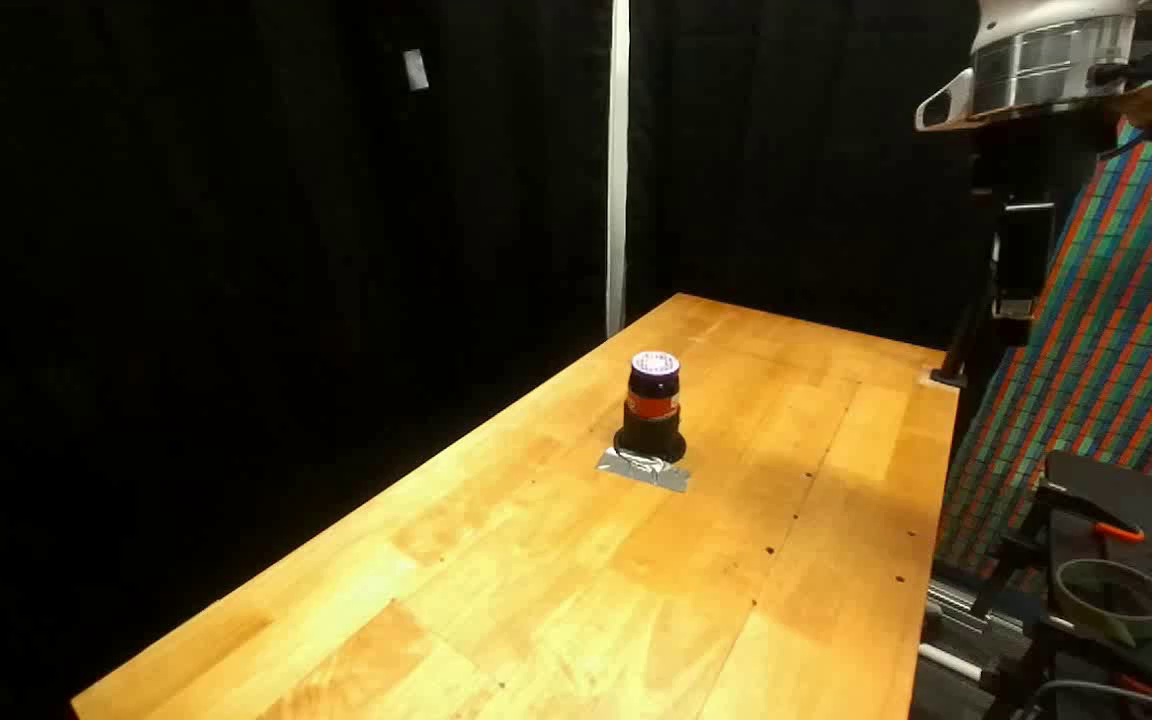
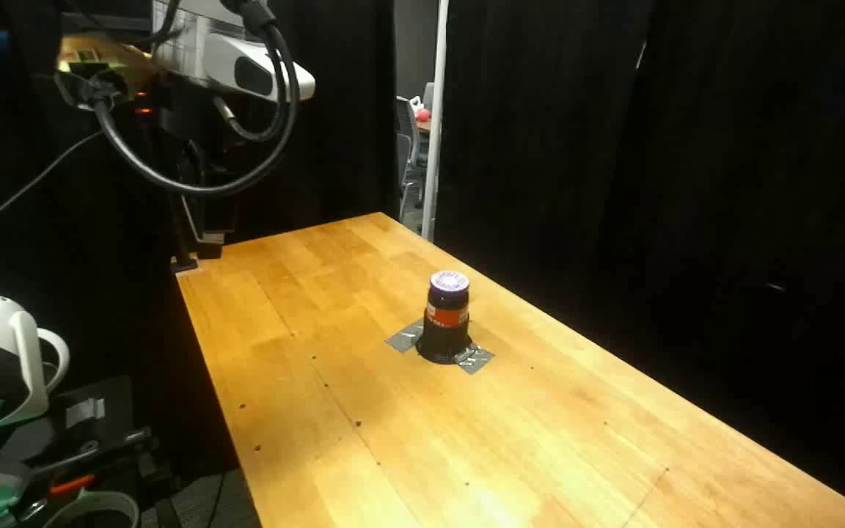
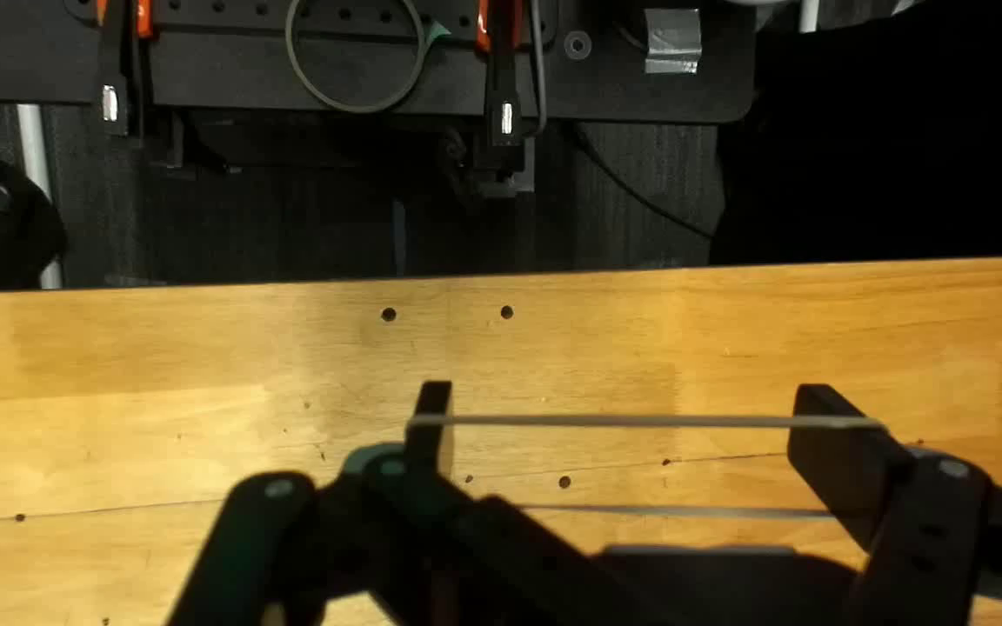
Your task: Put the rubber band around the cup
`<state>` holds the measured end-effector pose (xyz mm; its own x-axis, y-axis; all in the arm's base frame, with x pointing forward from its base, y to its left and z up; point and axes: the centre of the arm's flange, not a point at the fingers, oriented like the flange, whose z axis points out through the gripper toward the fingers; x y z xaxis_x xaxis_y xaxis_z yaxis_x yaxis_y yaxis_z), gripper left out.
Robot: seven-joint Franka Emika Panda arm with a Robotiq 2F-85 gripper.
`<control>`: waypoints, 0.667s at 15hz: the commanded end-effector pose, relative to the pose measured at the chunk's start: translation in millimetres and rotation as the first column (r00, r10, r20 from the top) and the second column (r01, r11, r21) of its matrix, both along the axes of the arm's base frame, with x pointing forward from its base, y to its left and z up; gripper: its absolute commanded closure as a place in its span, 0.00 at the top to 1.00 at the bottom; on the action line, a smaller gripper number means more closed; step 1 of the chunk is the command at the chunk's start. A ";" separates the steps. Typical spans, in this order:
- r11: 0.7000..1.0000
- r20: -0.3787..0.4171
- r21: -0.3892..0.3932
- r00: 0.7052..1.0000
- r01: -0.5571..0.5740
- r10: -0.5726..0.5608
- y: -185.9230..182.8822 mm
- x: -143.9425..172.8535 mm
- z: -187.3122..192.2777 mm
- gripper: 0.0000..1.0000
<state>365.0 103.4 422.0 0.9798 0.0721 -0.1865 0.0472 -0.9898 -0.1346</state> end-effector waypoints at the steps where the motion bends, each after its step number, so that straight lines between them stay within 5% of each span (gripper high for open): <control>1: 1.000 0.002 0.000 1.000 0.000 0.000 0.1 0.4 0.7 1.00; 10: 1.000 0.007 0.001 1.000 0.000 0.000 0.4 1.1 3.0 1.00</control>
<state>366.0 103.8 425.0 0.9811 0.0727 -0.1794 0.0485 -0.9896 -0.1356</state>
